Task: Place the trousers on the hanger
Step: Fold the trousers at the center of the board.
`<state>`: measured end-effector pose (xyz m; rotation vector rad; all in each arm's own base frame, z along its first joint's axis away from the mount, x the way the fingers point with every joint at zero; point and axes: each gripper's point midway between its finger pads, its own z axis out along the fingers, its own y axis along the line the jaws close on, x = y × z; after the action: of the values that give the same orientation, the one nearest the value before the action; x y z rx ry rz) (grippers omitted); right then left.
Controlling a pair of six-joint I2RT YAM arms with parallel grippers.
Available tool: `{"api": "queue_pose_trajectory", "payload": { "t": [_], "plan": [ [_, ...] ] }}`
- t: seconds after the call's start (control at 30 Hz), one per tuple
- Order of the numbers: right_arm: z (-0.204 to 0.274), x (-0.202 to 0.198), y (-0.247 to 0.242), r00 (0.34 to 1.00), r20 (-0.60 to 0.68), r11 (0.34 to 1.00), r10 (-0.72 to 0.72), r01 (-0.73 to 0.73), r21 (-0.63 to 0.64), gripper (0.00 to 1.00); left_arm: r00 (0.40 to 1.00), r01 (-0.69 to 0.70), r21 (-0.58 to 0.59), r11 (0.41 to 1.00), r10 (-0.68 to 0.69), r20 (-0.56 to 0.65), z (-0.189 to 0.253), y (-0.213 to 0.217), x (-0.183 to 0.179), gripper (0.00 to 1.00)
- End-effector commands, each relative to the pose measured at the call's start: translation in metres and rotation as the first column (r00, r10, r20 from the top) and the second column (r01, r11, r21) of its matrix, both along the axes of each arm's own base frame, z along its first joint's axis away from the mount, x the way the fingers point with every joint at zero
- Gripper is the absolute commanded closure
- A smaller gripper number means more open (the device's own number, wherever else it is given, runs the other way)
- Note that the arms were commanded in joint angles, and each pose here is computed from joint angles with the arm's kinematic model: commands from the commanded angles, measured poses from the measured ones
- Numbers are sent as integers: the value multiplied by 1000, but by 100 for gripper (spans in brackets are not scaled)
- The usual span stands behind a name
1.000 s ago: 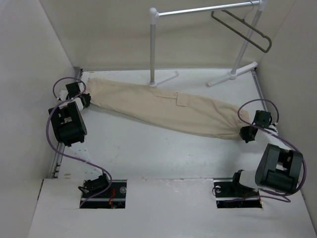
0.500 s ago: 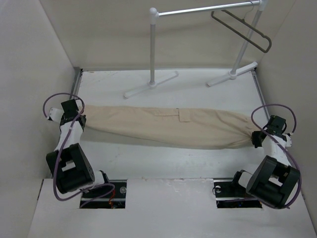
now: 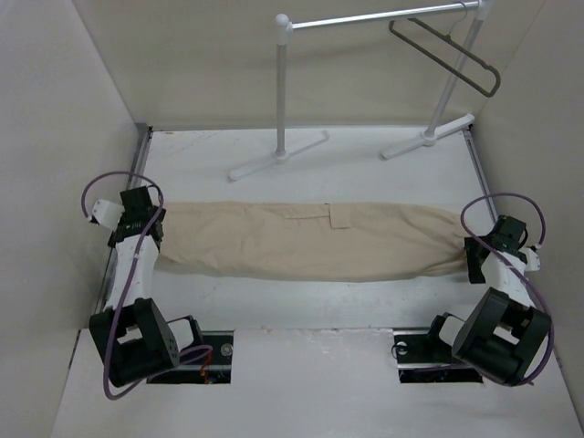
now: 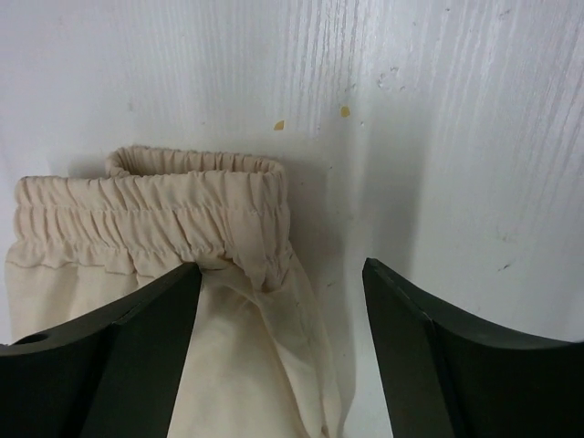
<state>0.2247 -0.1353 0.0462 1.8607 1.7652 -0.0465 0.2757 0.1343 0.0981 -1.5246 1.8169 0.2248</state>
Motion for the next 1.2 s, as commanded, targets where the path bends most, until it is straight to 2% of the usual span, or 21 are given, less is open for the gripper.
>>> {"api": "queue_pose_trajectory", "payload": {
  "t": [0.0, 0.2, 0.3, 0.37, 0.47, 0.5, 0.67, 0.8, 0.93, 1.07, 1.17],
  "plan": [
    [-1, 5, -16, 1000, -8, 998, -5, 4, -57, 23, 982, 92, 79, 993, -103, 157, 69, -20, 34, 27],
    [-10, 3, -20, 999, -24, 997, -26, 25, -77, 32, 910, 331, 98, 939, -345, 230, 92, -102, 52, 29],
    [-9, 10, -20, 999, -30, 996, -28, 25, -83, 52, 855, 436, 110, 893, -449, 258, 97, -143, 47, 29],
    [-5, 14, -23, 999, -30, 995, -22, 19, -97, 75, 831, 475, 115, 873, -487, 268, 99, -157, 42, 29],
    [-3, 21, -25, 1000, -12, 996, -13, 12, -85, 94, 803, 516, 118, 848, -527, 278, 104, -169, 33, 29],
    [2, 23, -24, 1000, 12, 996, -6, 7, -90, 97, 798, 523, 118, 844, -534, 281, 105, -170, 31, 29],
    [69, 17, -24, 985, 172, 974, 19, 20, -225, 99, 759, 570, 108, 814, -573, 309, 120, -176, 27, 29],
    [137, -4, -28, 970, 243, 939, 6, 79, -336, 99, 704, 636, 115, 763, -634, 319, 146, -198, 33, 29],
    [193, -18, -16, 952, 297, 899, 77, 62, -433, 98, 648, 679, 151, 718, -684, 334, 184, -214, 36, 30],
    [231, -12, 22, 905, 338, 867, 257, -61, -494, 98, 612, 689, 185, 701, -699, 368, 220, -218, 31, 29],
    [237, -2, 66, 832, 387, 858, 398, -190, -477, 99, 609, 672, 210, 710, -692, 387, 240, -206, 23, 29]
  ]
}}
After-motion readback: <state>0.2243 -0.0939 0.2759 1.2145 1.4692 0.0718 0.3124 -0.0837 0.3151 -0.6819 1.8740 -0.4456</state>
